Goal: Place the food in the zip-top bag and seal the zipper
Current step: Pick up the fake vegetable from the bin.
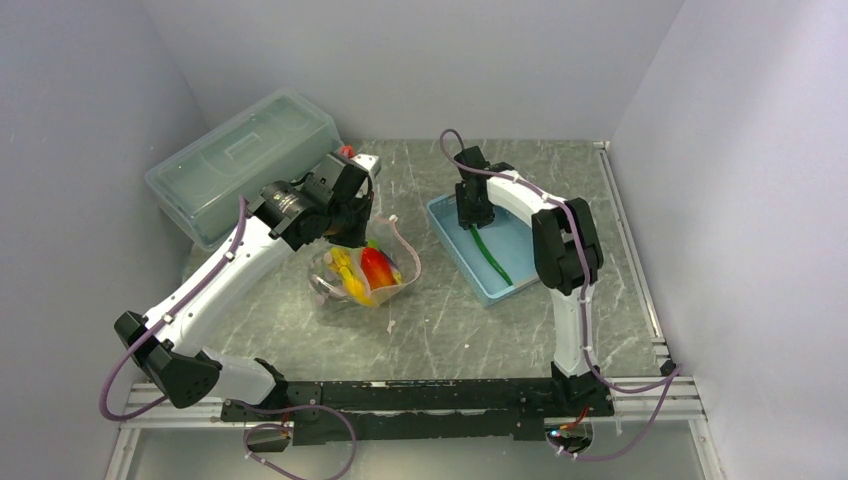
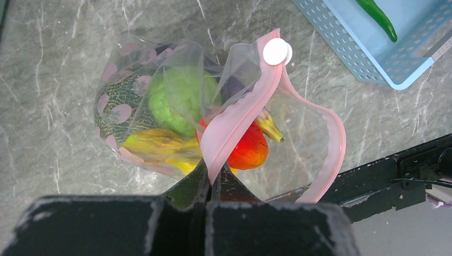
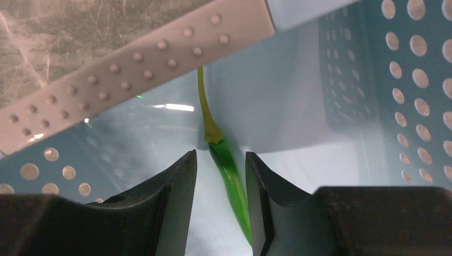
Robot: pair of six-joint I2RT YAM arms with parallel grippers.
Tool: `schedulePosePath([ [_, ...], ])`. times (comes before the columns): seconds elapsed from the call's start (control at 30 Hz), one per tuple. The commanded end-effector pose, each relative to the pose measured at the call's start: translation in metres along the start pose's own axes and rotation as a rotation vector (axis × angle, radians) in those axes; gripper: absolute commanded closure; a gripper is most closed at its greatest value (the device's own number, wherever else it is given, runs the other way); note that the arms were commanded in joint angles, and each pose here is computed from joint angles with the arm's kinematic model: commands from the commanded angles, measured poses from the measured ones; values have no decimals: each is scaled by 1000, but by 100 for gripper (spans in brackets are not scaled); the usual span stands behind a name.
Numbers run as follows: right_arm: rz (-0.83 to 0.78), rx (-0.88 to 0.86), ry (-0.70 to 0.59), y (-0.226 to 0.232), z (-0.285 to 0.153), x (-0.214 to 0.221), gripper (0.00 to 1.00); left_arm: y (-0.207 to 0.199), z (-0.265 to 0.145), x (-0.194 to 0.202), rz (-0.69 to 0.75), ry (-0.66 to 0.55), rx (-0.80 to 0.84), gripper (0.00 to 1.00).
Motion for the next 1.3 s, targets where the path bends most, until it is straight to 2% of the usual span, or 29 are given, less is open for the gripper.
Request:
schedulePosePath([
  [0.0, 1, 2, -58, 1, -2, -22, 59, 2, -2, -10, -3, -43, -8, 100],
  [0.23, -1, 18, -35, -1, 7, -14, 64, 4, -1, -10, -2, -43, -13, 100],
  [0.33, -2, 27, -31, -2, 9, -11, 70, 4, 0, -10, -1, -42, -11, 100],
  [0.63, 6, 58, -65, -8, -4, -17, 100, 4, 1, -9, -6, -41, -10, 100],
  [1.07, 77, 90, -297, -21, -95, -51, 100, 2, -1, -11, -11, -45, 4, 100],
  [1.27, 113, 17, -431, -17, -145, -60, 100, 1, -2, -12, -16, -50, 12, 100],
])
Point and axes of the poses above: each gripper's point midway between its finger pads, its own z axis out along the fingers, its own y axis along the line the jaws close on, x = y × z, the point moved 2 cm from there along -z, back along the fingers, and after that the axes turned 4 degrees about -z, right-handed, at the moved point
